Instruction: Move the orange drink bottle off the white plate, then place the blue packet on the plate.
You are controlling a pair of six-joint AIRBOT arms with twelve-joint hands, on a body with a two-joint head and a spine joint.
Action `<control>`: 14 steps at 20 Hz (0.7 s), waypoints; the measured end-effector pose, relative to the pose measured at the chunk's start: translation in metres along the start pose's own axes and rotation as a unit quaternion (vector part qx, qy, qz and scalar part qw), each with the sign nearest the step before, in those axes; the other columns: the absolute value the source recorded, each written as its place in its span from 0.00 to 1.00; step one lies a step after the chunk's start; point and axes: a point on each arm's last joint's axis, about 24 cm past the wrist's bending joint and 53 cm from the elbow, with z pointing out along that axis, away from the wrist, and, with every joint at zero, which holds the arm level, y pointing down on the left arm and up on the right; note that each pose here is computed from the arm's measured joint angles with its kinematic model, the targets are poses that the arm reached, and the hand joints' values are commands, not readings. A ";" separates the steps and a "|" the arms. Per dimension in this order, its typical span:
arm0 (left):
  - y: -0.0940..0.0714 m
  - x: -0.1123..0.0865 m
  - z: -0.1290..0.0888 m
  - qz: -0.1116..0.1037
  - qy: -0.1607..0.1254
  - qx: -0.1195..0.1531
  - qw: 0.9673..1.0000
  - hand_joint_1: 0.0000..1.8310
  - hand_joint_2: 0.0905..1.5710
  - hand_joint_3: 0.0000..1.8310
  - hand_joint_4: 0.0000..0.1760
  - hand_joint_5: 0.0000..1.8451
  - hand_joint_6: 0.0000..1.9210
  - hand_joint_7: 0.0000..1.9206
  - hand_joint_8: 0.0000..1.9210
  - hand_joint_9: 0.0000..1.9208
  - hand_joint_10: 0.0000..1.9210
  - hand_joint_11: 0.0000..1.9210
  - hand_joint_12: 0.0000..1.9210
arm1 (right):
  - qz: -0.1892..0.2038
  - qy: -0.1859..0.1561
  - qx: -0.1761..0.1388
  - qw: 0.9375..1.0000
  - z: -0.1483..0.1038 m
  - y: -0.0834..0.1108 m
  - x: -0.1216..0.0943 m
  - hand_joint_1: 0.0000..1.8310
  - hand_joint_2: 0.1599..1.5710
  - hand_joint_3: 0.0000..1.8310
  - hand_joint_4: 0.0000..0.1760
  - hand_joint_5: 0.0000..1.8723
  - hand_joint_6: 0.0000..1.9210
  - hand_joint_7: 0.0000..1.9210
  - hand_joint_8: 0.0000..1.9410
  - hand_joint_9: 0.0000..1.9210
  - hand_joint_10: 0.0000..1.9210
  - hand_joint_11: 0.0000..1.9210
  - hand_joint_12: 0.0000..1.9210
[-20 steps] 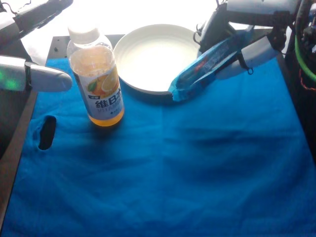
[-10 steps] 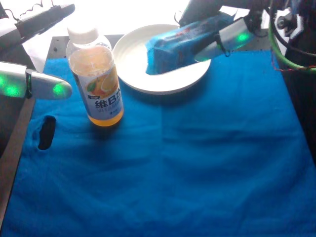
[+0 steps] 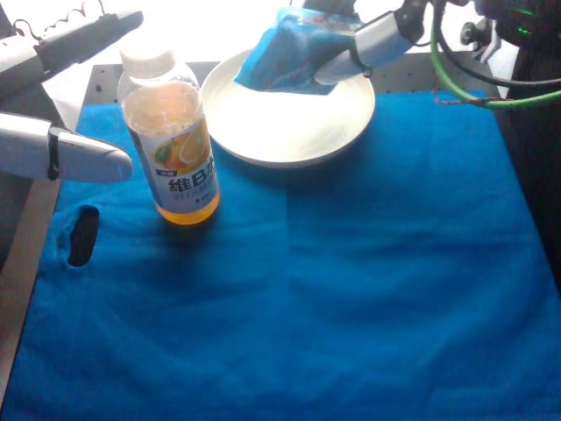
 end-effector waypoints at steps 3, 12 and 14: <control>0.000 0.000 0.000 -0.001 0.000 0.001 1.000 0.34 0.41 0.00 1.00 0.00 0.00 0.00 0.00 0.00 0.00 0.00 0.00 | -0.001 -0.004 0.004 1.000 0.003 -0.003 -0.002 0.70 0.62 0.00 0.00 0.64 0.21 0.60 0.46 0.51 0.59 0.42 0.78; -0.014 0.004 0.005 -0.012 0.000 0.026 1.000 0.33 0.41 0.00 1.00 0.00 0.00 0.00 0.00 0.00 0.00 0.00 0.00 | -0.008 -0.029 0.038 0.999 0.009 -0.025 -0.017 0.70 0.63 0.00 0.00 0.64 0.18 0.57 0.55 0.56 0.71 0.51 0.87; -0.023 0.006 0.007 -0.014 0.001 0.038 0.999 0.31 0.40 0.00 1.00 0.00 0.00 0.00 0.00 0.00 0.00 0.00 0.00 | -0.010 -0.032 0.040 0.999 0.010 -0.027 -0.019 0.66 0.63 0.00 0.00 0.61 0.32 0.51 0.78 0.51 0.92 0.52 0.98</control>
